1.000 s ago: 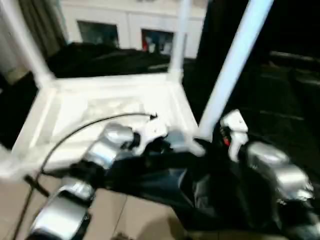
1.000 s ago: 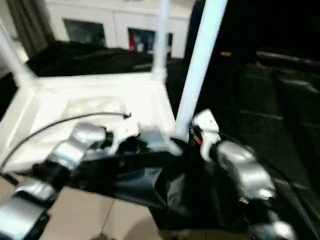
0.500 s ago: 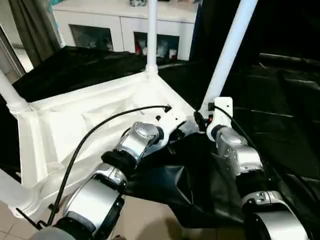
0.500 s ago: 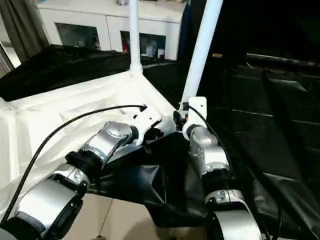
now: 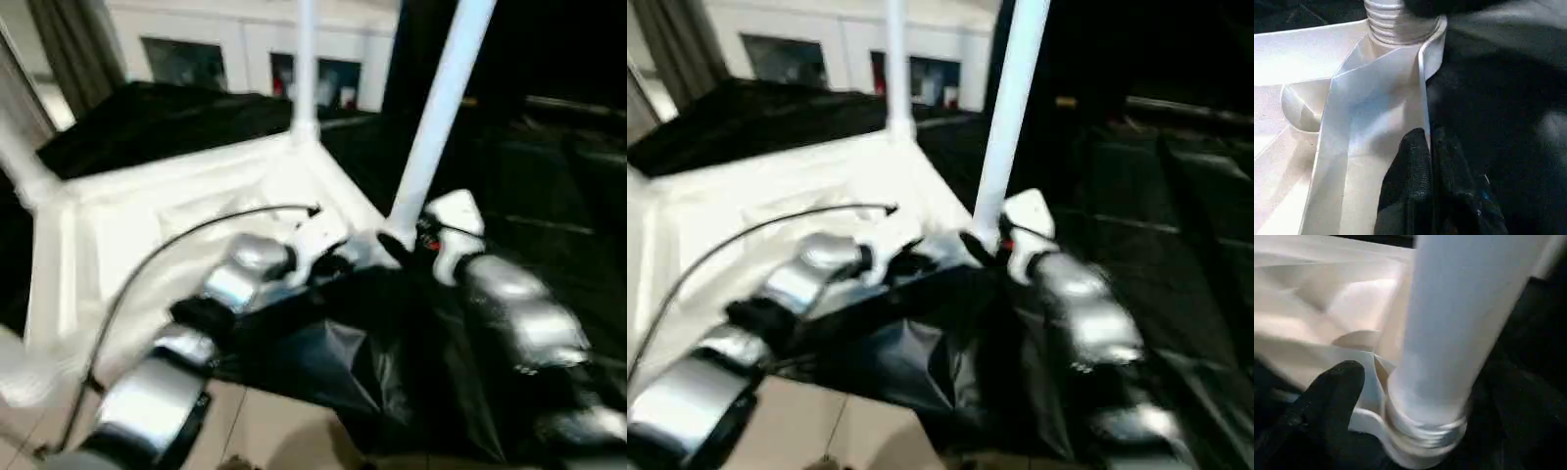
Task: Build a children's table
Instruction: Rotate leg to tighten
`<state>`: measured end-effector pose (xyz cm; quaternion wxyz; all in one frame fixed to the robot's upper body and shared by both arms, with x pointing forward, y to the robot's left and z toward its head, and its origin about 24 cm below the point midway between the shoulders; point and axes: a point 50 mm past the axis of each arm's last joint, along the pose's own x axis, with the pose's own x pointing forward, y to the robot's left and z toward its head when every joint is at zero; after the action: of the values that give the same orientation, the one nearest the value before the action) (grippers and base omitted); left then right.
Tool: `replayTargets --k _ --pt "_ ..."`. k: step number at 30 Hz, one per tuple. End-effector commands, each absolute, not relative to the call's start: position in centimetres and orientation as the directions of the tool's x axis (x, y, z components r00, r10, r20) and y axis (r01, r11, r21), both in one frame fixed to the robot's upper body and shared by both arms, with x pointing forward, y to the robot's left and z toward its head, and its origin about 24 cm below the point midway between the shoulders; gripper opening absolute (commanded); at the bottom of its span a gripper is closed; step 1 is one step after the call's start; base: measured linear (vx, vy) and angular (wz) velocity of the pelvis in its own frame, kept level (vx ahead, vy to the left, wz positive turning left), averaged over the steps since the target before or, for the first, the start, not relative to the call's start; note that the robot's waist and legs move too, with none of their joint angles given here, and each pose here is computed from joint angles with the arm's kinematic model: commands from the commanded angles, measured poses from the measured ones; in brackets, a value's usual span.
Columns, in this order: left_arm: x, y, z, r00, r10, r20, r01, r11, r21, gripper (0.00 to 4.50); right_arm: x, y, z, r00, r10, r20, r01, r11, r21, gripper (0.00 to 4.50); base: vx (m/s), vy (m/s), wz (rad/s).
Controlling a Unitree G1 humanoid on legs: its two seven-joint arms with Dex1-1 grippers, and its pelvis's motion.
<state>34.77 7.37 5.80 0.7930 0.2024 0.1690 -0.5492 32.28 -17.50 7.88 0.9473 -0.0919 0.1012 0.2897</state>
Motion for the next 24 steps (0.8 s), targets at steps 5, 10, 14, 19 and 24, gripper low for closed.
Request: replayTargets --k 5,10,14,19,24 --pt "33.1 6.9 8.2 0.121 -0.9 -0.42 0.982 0.048 0.181 0.0 29.4 -18.5 8.9 0.615 0.716 -0.329 -0.779 0.616 -0.117 4.44 0.0 0.0 0.0" --pt "32.4 7.4 8.3 0.058 -0.904 -0.423 0.988 -0.009 0.157 0.0 28.7 -18.7 8.9 0.545 0.751 -0.372 -0.829 0.55 -0.105 4.44 0.0 0.0 0.0" --pt "32.1 7.7 8.4 0.035 -0.904 -0.426 0.989 -0.031 0.148 0.0 28.4 -18.6 8.5 0.502 0.762 -0.41 -0.853 0.513 -0.092 4.44 0.0 0.0 0.0" --pt "32.0 7.9 8.5 0.039 -0.902 -0.43 0.988 -0.028 0.149 0.0 28.4 -18.5 8.6 0.487 0.771 -0.41 -0.86 0.505 -0.072 4.29 0.0 0.0 0.0" --pt "32.0 8.1 8.5 0.044 -0.9 -0.433 0.989 -0.023 0.147 0.0 28.5 -18.7 8.6 0.482 0.771 -0.416 -0.862 0.504 -0.064 3.81 0.0 0.0 0.0"
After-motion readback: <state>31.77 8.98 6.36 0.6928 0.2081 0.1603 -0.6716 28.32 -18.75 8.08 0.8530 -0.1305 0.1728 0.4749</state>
